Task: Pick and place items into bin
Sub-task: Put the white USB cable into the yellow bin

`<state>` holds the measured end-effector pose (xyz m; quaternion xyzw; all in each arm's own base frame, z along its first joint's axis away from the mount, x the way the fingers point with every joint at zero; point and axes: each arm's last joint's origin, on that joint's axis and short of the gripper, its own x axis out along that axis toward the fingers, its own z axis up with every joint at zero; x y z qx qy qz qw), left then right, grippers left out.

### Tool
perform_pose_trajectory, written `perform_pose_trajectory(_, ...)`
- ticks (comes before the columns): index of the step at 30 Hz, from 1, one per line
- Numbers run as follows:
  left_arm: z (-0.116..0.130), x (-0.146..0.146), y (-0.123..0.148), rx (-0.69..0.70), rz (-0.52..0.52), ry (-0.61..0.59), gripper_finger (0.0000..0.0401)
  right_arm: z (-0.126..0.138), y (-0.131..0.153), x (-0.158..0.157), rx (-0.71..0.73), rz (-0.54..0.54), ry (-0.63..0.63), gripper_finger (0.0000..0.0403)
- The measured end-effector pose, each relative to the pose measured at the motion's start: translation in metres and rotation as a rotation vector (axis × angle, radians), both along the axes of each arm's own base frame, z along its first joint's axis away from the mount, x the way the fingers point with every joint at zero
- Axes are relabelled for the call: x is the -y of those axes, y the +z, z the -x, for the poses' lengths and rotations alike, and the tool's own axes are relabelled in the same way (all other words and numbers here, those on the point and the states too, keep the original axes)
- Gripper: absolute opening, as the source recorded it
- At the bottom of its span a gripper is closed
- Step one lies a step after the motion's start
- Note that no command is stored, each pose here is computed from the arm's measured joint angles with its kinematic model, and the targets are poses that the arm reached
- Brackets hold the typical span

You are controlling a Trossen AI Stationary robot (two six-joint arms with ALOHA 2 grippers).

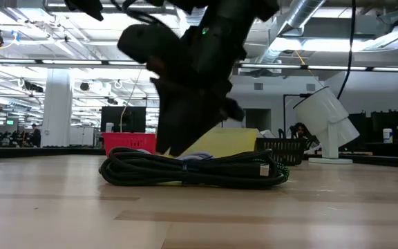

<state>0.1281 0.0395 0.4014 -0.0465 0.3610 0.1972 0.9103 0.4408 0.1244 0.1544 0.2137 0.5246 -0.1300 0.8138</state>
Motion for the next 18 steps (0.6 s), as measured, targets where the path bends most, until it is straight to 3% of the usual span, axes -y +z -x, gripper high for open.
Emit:
perform_pose_trajectory(4, 0.000, 0.000, 0.000, -0.001, 0.000, 0.000, 0.0220, -0.005, -0.010, 0.000, -0.013, -0.094, 0.035, 0.0101)
perform_pose_trajectory(9, 0.000, 0.000, 0.000, -0.001, 0.000, 0.000, 0.0220, -0.007, -0.023, -0.002, -0.041, -0.138, 0.057, 0.0101)
perform_pose_trajectory(18, 0.000, 0.000, 0.000, -0.001, 0.000, 0.000, 0.0220, -0.008, -0.025, -0.003, -0.035, -0.108, 0.040, 0.0097)
